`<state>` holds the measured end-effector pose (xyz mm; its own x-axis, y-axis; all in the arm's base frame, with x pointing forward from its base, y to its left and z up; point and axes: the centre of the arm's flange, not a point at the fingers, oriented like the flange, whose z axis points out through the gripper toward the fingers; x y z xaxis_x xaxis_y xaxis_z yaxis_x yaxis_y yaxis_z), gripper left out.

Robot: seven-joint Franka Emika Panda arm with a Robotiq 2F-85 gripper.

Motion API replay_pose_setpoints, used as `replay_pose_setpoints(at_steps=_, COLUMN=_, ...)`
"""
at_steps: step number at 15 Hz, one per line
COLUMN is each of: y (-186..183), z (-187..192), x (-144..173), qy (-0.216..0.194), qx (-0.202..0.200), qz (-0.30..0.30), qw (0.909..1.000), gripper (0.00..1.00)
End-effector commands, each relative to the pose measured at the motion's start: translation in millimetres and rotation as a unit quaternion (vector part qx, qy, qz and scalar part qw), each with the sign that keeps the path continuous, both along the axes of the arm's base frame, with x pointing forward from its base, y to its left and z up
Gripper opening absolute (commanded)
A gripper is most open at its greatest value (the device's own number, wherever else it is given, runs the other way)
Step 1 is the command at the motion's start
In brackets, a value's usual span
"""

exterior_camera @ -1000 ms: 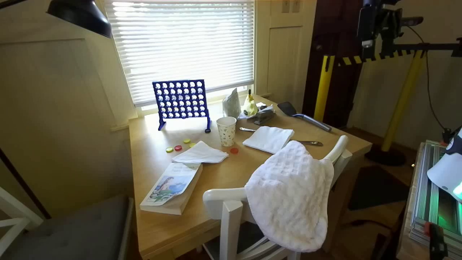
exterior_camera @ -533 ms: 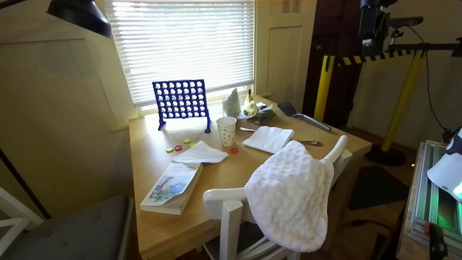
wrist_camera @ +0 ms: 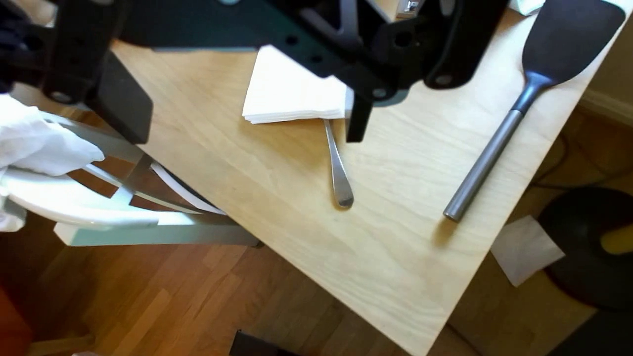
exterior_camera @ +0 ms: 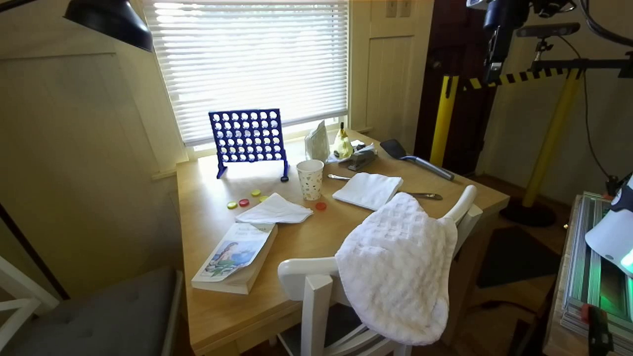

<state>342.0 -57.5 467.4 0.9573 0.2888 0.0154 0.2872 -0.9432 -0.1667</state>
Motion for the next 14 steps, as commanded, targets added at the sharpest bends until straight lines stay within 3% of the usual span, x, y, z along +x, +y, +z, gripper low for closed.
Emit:
replay_pose_setpoints(at_steps=1, y=-15.7, z=-7.4, x=4.4, qy=0.003, qx=0.014, qz=0.003, qw=0.9999, gripper=1.00)
replay_pose_setpoints(at_steps=4, y=-39.6, z=-20.9, x=19.1, qy=0.020, qx=0.027, qz=0.003, qw=0.9994, gripper=1.00)
replay_pose_setpoints(at_steps=13, y=-36.8, z=-20.8, x=25.0, qy=0.023, qx=0.025, qz=0.005, qw=0.9994, gripper=1.00)
replay_pose_setpoints(at_steps=14, y=-41.9, z=-22.6, x=24.1, qy=0.009, qx=0.025, qz=-0.001, qw=0.9996, gripper=1.00)
